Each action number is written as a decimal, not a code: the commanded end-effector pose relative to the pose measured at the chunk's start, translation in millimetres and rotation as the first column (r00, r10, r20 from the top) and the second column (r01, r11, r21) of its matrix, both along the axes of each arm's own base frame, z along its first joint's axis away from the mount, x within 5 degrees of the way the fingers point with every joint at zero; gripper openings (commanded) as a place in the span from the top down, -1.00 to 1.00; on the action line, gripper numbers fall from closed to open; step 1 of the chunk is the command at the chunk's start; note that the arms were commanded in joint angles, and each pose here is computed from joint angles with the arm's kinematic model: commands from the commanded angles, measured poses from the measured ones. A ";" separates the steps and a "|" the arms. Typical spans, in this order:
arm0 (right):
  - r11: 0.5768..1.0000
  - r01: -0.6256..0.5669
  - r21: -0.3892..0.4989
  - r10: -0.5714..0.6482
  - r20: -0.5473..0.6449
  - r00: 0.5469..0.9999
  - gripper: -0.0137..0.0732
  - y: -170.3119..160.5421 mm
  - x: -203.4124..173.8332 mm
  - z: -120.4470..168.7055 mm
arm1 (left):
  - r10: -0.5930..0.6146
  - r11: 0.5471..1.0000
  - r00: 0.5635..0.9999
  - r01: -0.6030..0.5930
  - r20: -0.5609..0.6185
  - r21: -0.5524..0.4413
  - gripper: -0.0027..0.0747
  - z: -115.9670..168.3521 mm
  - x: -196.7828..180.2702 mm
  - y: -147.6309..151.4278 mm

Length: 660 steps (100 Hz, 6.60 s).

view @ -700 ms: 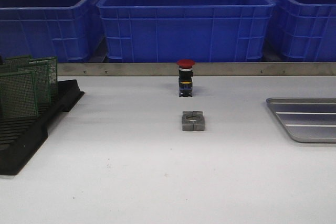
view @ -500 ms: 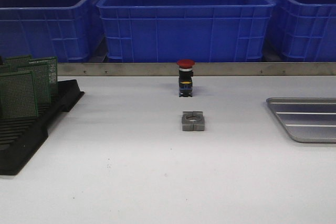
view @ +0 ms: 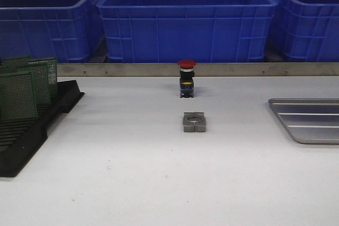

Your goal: Place circuit board on tray

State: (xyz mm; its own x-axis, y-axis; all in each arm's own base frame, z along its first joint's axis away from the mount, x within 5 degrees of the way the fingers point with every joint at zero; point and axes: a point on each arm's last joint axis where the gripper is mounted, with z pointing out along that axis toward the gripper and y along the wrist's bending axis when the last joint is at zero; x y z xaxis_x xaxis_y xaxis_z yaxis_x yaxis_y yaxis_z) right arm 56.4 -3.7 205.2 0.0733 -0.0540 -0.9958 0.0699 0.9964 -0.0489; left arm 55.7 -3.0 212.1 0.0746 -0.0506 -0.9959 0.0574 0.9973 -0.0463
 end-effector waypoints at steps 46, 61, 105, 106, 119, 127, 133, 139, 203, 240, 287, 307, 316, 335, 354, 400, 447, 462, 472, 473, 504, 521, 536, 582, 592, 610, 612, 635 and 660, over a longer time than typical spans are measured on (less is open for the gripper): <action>1.000 0.004 -0.019 -0.002 0.122 0.992 0.95 0.4 -4.1 13.2 | -0.015 1.000 0.984 0.017 -0.178 0.015 0.98 89.1 20.2 -2.5; 1.000 0.004 -0.019 -0.002 0.122 0.992 0.95 0.4 -4.1 13.2 | -0.007 0.999 0.936 0.024 -0.353 0.045 0.98 108.0 49.1 -3.8; 1.000 0.004 -0.019 -0.002 0.122 0.992 0.95 0.4 -4.1 13.2 | 0.010 0.874 0.773 0.302 -0.634 0.381 -0.10 119.3 150.0 -11.3; 1.000 0.004 -0.019 -0.002 0.122 0.992 0.95 0.4 -4.1 13.2 | 0.008 0.862 0.773 0.316 -0.634 0.396 -0.10 120.4 151.8 -11.6; 1.000 0.004 -0.019 -0.002 0.122 0.992 0.95 0.4 -4.1 13.2 | -0.072 0.714 0.724 0.518 -0.686 0.472 -0.10 115.0 180.2 -21.5; 1.000 0.004 -0.019 -0.002 0.122 0.992 0.95 0.4 -4.1 13.2 | -0.125 0.559 0.682 0.648 -0.720 0.517 -0.10 111.7 196.1 -27.6; 1.000 0.004 -0.019 -0.002 0.122 0.992 0.95 0.4 -4.1 13.2 | -0.153 0.469 0.635 0.721 -0.757 0.510 -0.10 106.0 209.1 -31.1; 1.000 0.004 -0.019 -0.002 0.122 0.992 0.95 0.4 -4.1 13.2 | -0.176 0.396 0.602 0.767 -0.778 0.504 -0.09 104.5 222.0 -34.0; 1.000 0.004 -0.019 -0.002 0.122 0.992 0.95 0.4 -4.1 13.2 | -0.115 0.043 0.361 0.933 -0.925 0.359 -0.06 39.6 330.8 -36.8; 1.000 0.004 -0.019 -0.002 0.122 0.992 0.95 0.4 -4.1 13.2 | -0.130 0.028 0.248 0.969 -0.960 0.246 0.94 31.1 325.2 -38.3; 1.000 0.004 -0.019 -0.002 0.122 0.992 0.95 0.4 -4.1 13.2 | -0.200 0.002 0.221 0.974 -0.954 0.225 0.98 78.4 321.3 -45.0; 1.000 0.004 -0.019 -0.002 0.122 0.992 0.95 0.4 -4.1 13.2 | -0.444 0.058 0.260 0.963 -0.857 0.262 0.98 111.4 307.6 -75.0; 1.000 0.004 -0.019 -0.002 0.122 0.992 0.95 0.4 -4.1 13.2 | -0.542 0.052 0.241 0.966 -0.805 0.255 0.98 118.1 303.6 -93.3; 1.000 0.004 -0.019 -0.002 0.122 0.992 0.95 0.4 -4.1 13.2 | -0.689 0.008 0.151 0.980 -0.709 0.200 0.98 121.2 294.9 -138.9; 1.000 0.004 -0.019 -0.002 0.122 0.992 0.95 0.4 -4.1 13.2 | -0.772 -0.073 0.042 0.985 -0.634 0.155 0.98 121.3 279.3 -186.2; 1.000 0.004 -0.019 -0.002 0.122 0.992 0.95 0.4 -4.1 13.2 | -0.770 -0.266 -0.132 0.955 -0.625 0.127 0.98 113.6 238.1 -253.9; 1.000 0.005 -0.018 -0.003 0.114 0.993 0.95 0.3 -5.1 18.7 | -0.769 -0.270 -0.136 0.955 -0.625 0.124 0.98 113.5 237.7 -253.7; 1.000 0.020 0.002 -0.020 -0.079 0.997 0.95 -1.2 -6.0 35.5 | -0.769 -0.270 -0.136 0.955 -0.625 0.124 0.98 113.5 237.7 -253.7; 0.999 0.032 0.016 -0.027 -0.245 0.969 0.95 -2.3 -2.2 47.3 | -0.769 -0.270 -0.136 0.955 -0.625 0.124 0.98 113.5 237.7 -253.7; 0.999 0.032 0.018 -0.027 -0.256 0.966 0.95 -2.3 -1.9 48.2 | -0.769 -0.270 -0.136 0.955 -0.625 0.124 0.98 113.5 237.7 -253.7; 0.978 -0.023 0.207 0.132 -0.529 0.838 0.78 7.7 40.4 79.7 | -0.769 -0.270 -0.136 0.955 -0.625 0.124 0.98 113.5 237.7 -253.7; 0.948 -0.256 0.189 0.317 -0.501 0.805 0.05 30.1 63.8 96.2 | -0.769 -0.270 -0.136 0.955 -0.625 0.124 0.98 113.5 237.7 -253.7; 0.882 -0.463 0.087 0.439 -0.506 0.743 -0.34 54.0 83.4 105.5 | -0.769 -0.270 -0.136 0.955 -0.625 0.124 0.98 113.5 237.7 -253.7; 0.662 -0.742 -0.106 0.547 -0.608 0.575 -0.31 123.4 148.8 98.6 | -0.769 -0.270 -0.136 0.955 -0.625 0.124 0.98 113.5 237.7 -253.7; 0.656 -0.748 -0.102 0.548 -0.617 0.565 -0.31 130.8 160.2 99.1 | -0.769 -0.270 -0.136 0.955 -0.625 0.124 0.98 113.5 237.7 -253.7; 0.647 -0.757 -0.087 0.550 -0.634 0.543 -0.17 140.3 172.6 96.2 | -0.769 -0.270 -0.136 0.955 -0.625 0.124 0.98 113.5 237.7 -253.7; 0.645 -0.759 -0.085 0.551 -0.637 0.539 -0.12 140.7 172.9 95.9 | -0.769 -0.270 -0.136 0.955 -0.625 0.124 0.98 113.5 237.7 -253.7; 0.649 -0.758 -0.054 0.563 -0.636 0.528 0.98 142.0 172.8 95.7 | -0.777 -0.241 -0.101 0.960 -0.622 0.144 0.98 113.7 240.9 -254.6; 0.652 -0.758 -0.017 0.577 -0.638 0.510 0.96 142.8 171.5 95.3 | -0.777 -0.244 -0.101 0.958 -0.621 0.149 0.30 113.7 240.9 -254.6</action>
